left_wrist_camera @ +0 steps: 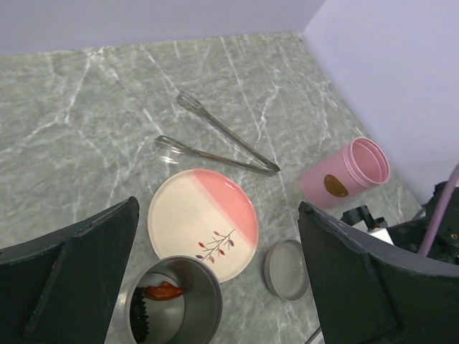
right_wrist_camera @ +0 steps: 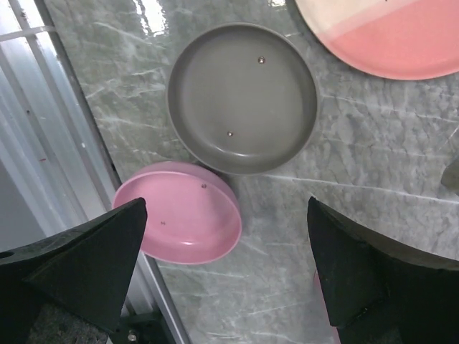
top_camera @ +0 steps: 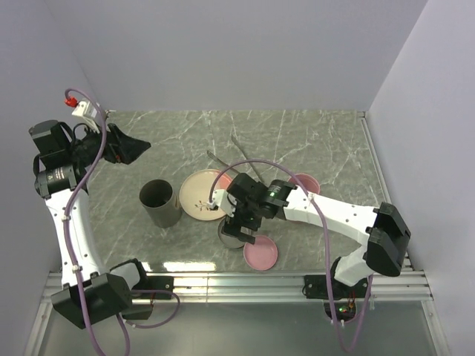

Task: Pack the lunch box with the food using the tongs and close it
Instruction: Pick up the box lid from the center of the board, then close the box lid on the packing box.

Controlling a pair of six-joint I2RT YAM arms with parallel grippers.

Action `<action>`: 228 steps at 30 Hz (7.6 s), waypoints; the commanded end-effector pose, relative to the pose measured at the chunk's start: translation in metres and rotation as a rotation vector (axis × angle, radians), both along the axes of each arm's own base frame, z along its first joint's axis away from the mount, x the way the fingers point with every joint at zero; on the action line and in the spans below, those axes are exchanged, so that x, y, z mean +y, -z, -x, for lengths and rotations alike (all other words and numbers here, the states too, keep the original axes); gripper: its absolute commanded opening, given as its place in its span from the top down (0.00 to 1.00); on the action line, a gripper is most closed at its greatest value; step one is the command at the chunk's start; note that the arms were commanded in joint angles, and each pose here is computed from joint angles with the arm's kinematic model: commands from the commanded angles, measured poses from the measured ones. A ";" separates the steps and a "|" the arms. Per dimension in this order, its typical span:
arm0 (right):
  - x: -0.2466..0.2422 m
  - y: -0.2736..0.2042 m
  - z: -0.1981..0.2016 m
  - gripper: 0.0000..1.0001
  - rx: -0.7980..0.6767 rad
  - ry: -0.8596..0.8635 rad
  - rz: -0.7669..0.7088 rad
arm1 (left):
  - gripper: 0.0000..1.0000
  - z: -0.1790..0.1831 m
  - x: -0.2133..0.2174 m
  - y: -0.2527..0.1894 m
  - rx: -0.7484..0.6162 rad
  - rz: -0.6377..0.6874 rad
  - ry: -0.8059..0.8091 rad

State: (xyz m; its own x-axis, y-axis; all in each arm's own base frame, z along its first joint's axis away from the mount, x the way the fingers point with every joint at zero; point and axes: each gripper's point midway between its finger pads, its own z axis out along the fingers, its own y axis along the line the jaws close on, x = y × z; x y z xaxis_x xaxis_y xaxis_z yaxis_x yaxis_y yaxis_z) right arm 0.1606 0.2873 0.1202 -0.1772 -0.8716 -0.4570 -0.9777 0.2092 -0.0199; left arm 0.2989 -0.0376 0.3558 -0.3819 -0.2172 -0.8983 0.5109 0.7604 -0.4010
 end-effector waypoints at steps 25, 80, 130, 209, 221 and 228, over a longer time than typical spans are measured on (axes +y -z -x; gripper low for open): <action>0.059 0.073 0.014 0.29 -0.211 -0.117 0.085 | 0.05 0.014 -0.017 -0.016 -0.112 0.069 0.070; 0.058 -0.343 -0.085 1.00 0.381 0.000 -1.140 | 0.07 0.061 -0.071 -0.076 -0.378 0.417 0.143; 0.109 -0.344 -0.069 1.00 0.737 0.084 -1.308 | 0.41 0.036 -0.128 -0.073 -0.264 0.639 0.191; 0.018 -0.273 -0.114 0.00 0.179 0.320 -0.965 | 1.00 0.024 -0.014 0.154 0.294 -0.594 -0.131; 0.020 -0.270 -0.115 0.00 0.196 0.321 -0.962 | 1.00 0.028 -0.015 0.172 0.338 -0.626 -0.112; 0.019 -0.269 -0.116 0.00 0.190 0.323 -0.958 | 1.00 0.029 -0.014 0.180 0.361 -0.665 -0.090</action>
State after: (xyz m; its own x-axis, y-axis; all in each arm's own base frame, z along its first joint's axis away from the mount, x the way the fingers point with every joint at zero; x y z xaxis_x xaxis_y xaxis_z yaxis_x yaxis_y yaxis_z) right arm 0.2803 0.3104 0.3725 -0.5254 -0.0748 -0.8476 -0.8169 0.3231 0.4779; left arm 0.2721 -0.0526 0.1818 -0.6733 0.2500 -0.6958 0.3421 0.9396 0.0065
